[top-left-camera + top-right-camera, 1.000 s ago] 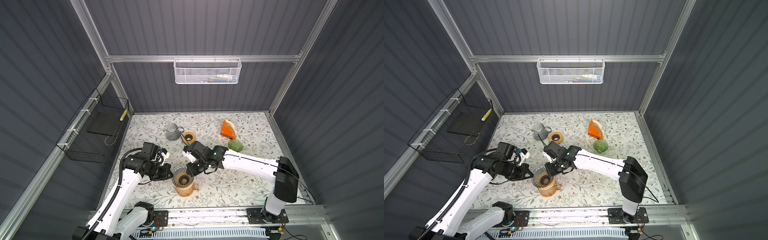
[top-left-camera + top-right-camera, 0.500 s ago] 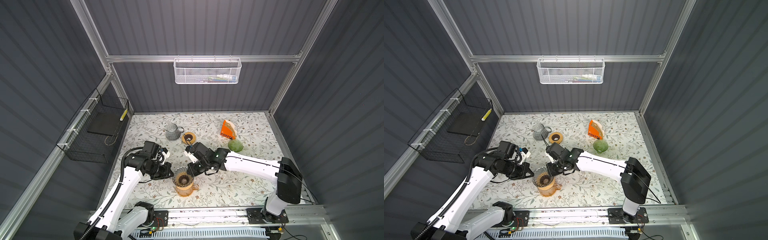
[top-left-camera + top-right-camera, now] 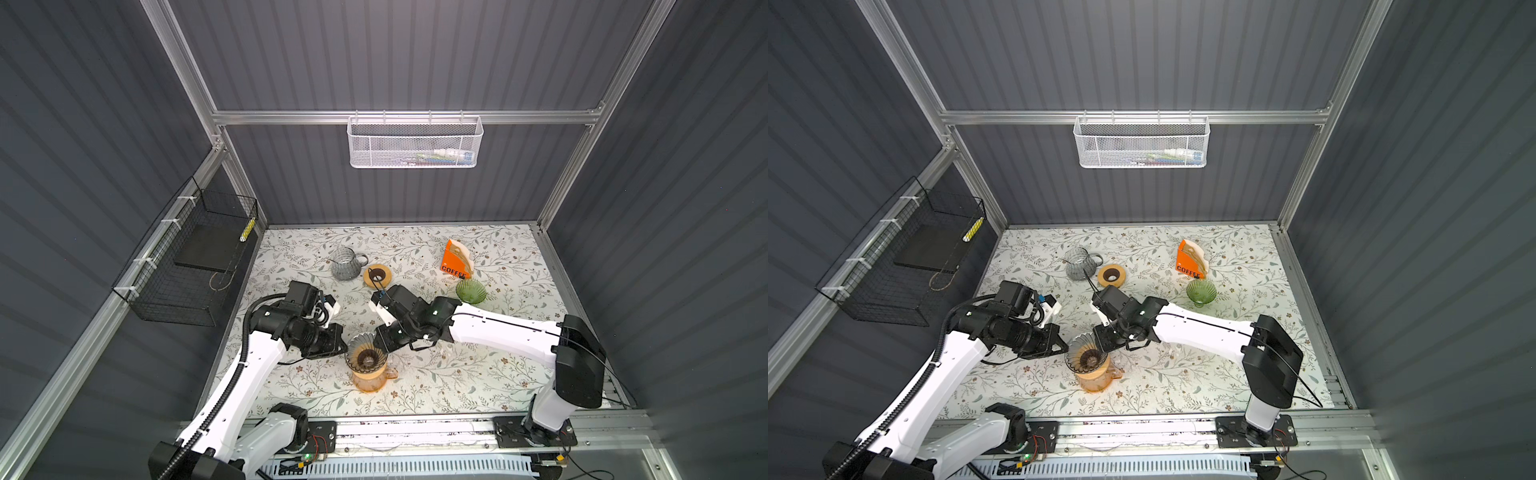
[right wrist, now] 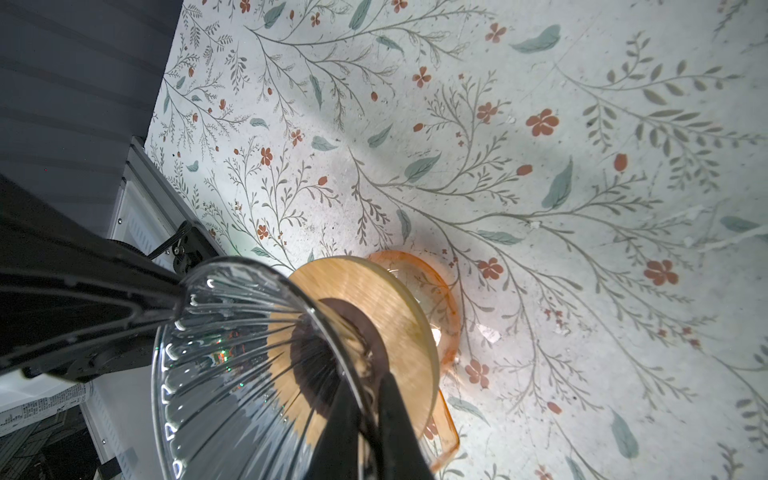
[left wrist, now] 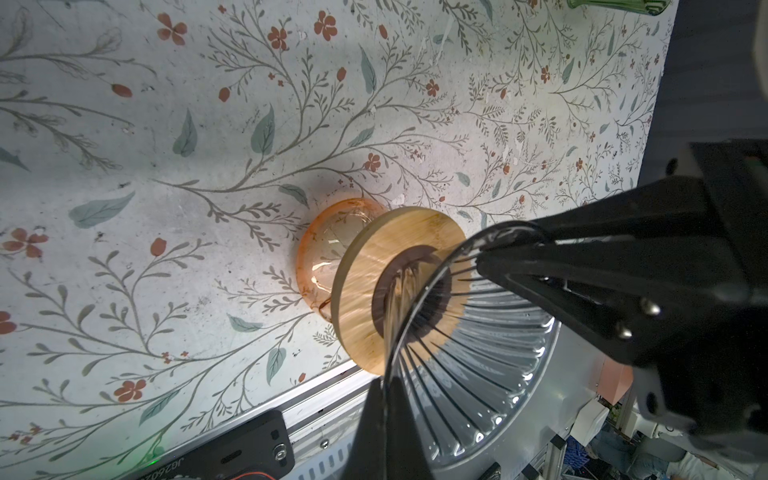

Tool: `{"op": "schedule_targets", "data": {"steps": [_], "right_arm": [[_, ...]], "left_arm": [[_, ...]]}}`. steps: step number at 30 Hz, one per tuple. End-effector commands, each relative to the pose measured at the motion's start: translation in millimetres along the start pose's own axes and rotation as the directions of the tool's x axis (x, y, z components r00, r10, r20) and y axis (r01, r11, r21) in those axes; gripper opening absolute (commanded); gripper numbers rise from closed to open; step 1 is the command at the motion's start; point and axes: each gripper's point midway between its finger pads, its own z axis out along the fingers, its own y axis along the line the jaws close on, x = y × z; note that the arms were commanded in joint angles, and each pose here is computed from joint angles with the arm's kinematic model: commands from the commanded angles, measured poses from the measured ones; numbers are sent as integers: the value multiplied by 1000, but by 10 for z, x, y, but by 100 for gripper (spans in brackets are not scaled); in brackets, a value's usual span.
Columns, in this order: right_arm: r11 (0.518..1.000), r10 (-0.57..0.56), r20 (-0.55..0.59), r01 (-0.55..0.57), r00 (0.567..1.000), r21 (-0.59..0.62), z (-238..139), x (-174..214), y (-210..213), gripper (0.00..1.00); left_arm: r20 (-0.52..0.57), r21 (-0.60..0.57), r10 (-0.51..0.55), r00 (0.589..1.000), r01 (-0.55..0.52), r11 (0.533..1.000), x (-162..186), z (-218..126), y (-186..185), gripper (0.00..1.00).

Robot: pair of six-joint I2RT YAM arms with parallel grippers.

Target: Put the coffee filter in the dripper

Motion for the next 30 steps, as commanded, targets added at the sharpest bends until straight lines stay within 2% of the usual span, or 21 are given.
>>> {"op": "schedule_targets", "data": {"steps": [1,15,25,30], "right_arm": [[982,-37,39,29,999,188,220,-65,-499,0],[981,-28,60,16,998,193,181,-196,-586,0],[983,-1,54,-9,999,184,264,-110,-632,0],[985,-2,66,-9,998,170,214,-152,-583,0]], "left_arm": [[-89,-85,-63,994,56,995,119,205,207,2],[-82,-92,-51,995,43,995,31,240,193,2],[-102,-106,-57,993,47,993,79,275,228,2],[-79,-105,-42,996,34,994,23,212,191,2]]}}
